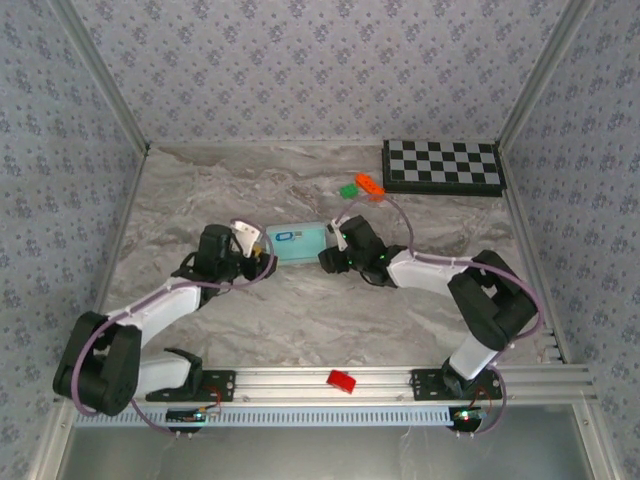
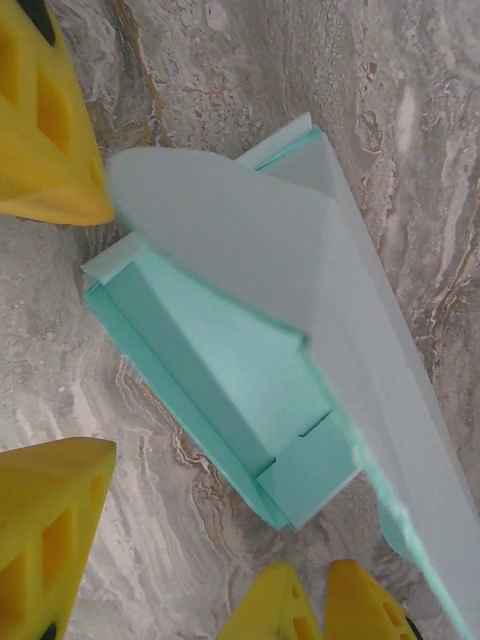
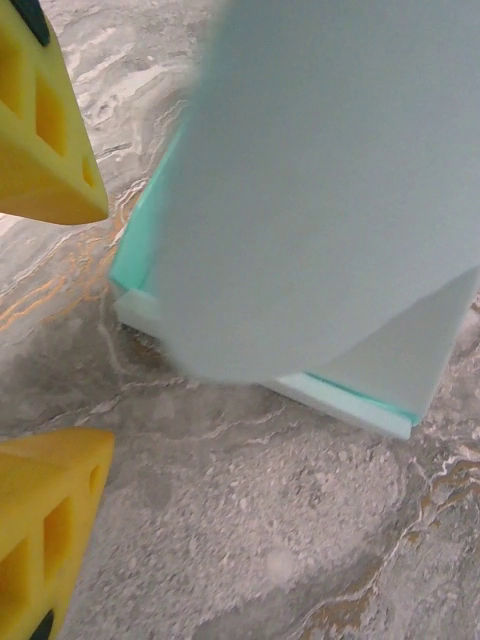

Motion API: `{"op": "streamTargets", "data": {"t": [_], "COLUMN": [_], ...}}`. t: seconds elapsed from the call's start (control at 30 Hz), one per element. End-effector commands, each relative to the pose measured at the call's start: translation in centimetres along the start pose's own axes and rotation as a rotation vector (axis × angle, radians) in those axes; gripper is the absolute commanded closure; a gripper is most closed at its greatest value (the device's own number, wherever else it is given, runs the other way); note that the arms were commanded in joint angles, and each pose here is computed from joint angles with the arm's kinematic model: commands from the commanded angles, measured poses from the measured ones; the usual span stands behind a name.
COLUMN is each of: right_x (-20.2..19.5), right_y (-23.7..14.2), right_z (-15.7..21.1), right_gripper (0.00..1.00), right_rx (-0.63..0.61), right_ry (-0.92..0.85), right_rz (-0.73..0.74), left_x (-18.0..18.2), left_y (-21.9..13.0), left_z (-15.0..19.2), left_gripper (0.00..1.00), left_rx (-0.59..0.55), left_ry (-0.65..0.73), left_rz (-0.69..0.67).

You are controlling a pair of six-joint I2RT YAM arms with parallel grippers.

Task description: Fold the paper box

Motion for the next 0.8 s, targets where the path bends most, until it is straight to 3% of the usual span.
{"op": "streamTargets", "data": {"t": [0.0, 0.23, 0.4, 0.5, 0.6, 0.77], "right_x": [-0.5, -2.5, -4.8, -6.3, -7.4, -8.6], "right_y": [-1.0, -2.2, -2.9, -3.2, -3.6, -4.0], "right_z": [0.3, 1.9, 1.8, 1.1, -0.3, -4.3], "right_gripper": [0.42, 0.41, 0.42, 0.43, 0.43, 0.44], "right_rx": [-0.022, -0.005, 0.015, 0.033, 0.064, 0.075], "right_ry": [-0.014, 0.022, 0.103, 0.157, 0.222, 0.281], "right_rz": [0.013, 0.068, 0.133, 0.169, 0.182, 0.145], "left_x": [-0.4, 0.1, 1.5, 2.5, 3.4, 4.6], "left_y": [-1.1, -3.7, -5.8, -7.5, -8.7, -8.7], "left_z": [-0.2, -0.4, -1.2, -2.2, -3.6, -6.7], "left_gripper": [0.41, 0.41, 0.41, 0.41, 0.33, 0.32], "left_rx": [-0.052, -0.152, -0.205, -0.258, -0.317, -0.29], "left_ry": [-0.007, -0.047, -0.101, -0.148, -0.221, -0.352], "left_rz": [-0.005, -0.1, -0.284, -0.415, -0.515, -0.522]}}
Point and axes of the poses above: each hand's point on the last joint's axis, 136 mm out from that joint toward the fingers, its own y axis out along the fingers, its own x axis along the line the jaws close on, z = x × y, the point moved 6 cm from there along -y, back along the fingers, and after that the axes turned 7 degrees about -y, right-handed, at the moved point
